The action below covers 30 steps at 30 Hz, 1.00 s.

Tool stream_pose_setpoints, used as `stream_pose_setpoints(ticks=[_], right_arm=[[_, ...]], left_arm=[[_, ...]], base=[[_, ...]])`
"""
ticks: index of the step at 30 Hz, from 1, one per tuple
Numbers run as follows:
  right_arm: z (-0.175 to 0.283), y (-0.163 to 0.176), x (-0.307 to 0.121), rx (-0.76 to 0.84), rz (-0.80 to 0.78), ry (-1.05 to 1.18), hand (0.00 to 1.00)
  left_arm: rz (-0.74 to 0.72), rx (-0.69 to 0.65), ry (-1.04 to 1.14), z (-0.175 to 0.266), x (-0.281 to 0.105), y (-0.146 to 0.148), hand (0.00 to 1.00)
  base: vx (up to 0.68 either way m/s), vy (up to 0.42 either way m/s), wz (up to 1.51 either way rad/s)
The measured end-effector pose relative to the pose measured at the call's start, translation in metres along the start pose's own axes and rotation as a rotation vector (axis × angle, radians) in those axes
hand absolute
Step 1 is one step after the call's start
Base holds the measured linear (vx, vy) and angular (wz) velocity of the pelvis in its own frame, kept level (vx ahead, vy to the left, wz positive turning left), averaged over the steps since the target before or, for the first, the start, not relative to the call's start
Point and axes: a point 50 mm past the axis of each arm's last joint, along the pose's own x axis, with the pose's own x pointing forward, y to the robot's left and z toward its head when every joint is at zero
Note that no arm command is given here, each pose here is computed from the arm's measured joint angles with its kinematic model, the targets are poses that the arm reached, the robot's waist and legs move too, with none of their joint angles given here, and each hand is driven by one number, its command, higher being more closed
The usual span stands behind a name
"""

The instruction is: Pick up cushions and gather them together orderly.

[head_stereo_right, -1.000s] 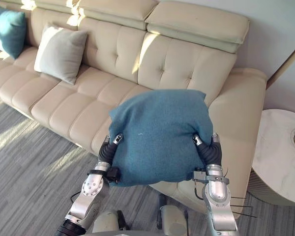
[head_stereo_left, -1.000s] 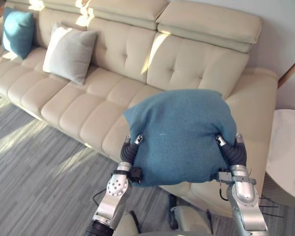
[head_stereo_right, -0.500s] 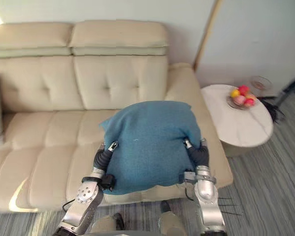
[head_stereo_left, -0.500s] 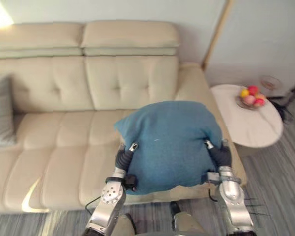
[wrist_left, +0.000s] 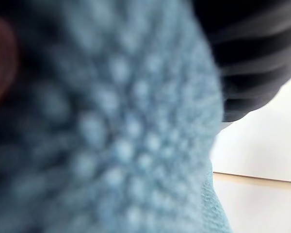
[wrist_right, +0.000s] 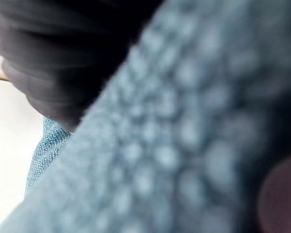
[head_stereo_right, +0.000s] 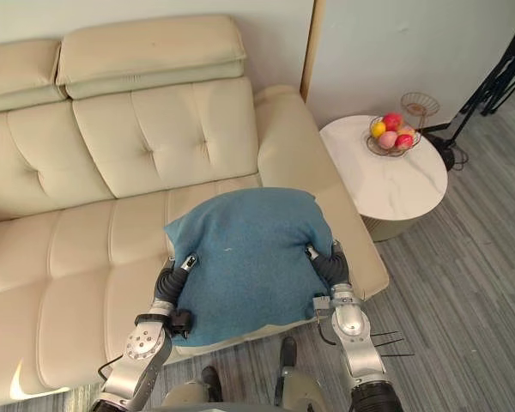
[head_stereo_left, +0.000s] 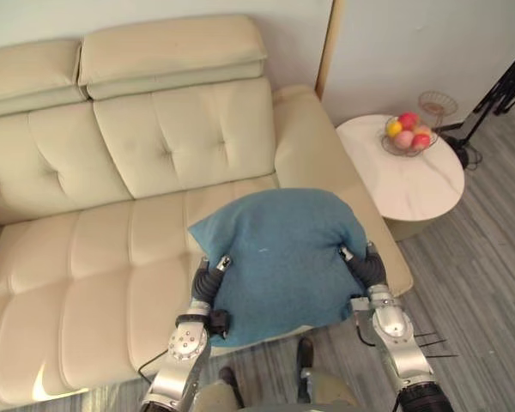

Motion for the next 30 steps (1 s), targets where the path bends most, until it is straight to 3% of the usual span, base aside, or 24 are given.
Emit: stream_pose_setpoints(ticks=[3, 9, 14, 15, 18, 19, 24, 30], right_arm=[[0.023, 0.011, 0.028, -0.045, 0.025, -0.082, 1.00], [0.122, 0.025, 0.094, -0.111, -0.099, -0.371, 1.00], [0.232, 0.028, 0.111, -0.010, -0.264, -0.666, 1.00], [0.267, 0.028, 0.112, 0.032, -0.316, -0.749, 1.00], [0.310, 0.022, 0.114, 0.081, -0.394, -0.819, 1.00], [0.326, 0.019, 0.114, 0.104, -0.422, -0.842, 0.00], [0.379, -0.002, 0.119, 0.127, -0.521, -0.857, 0.00], [0.417, -0.015, 0.116, 0.247, -0.398, -0.838, 0.00]], left_arm=[[0.072, 0.011, -0.062, 0.016, 0.024, 0.011, 1.00], [0.226, 0.041, -0.361, 0.109, 0.093, 0.023, 1.00], [0.339, 0.059, -0.707, 0.235, 0.123, 0.030, 1.00], [0.373, 0.065, -0.808, 0.280, 0.127, 0.029, 1.00], [0.401, 0.062, -0.933, 0.340, 0.125, 0.023, 1.00], [0.402, 0.060, -0.981, 0.361, 0.122, 0.018, 0.00], [0.454, 0.007, -1.096, 0.427, 0.106, 0.006, 0.00], [0.497, -0.193, -1.032, 0.447, 0.105, 0.024, 0.00]], base=[[-0.12, 0.046, 0.05], [-0.21, 0.016, 0.07], [-0.15, -0.019, 0.15], [-0.03, -0.014, 0.22], [-0.03, 0.002, 0.17], [-0.04, 0.013, 0.19], [-0.02, -0.003, 0.30], [-0.01, 0.004, 0.32]])
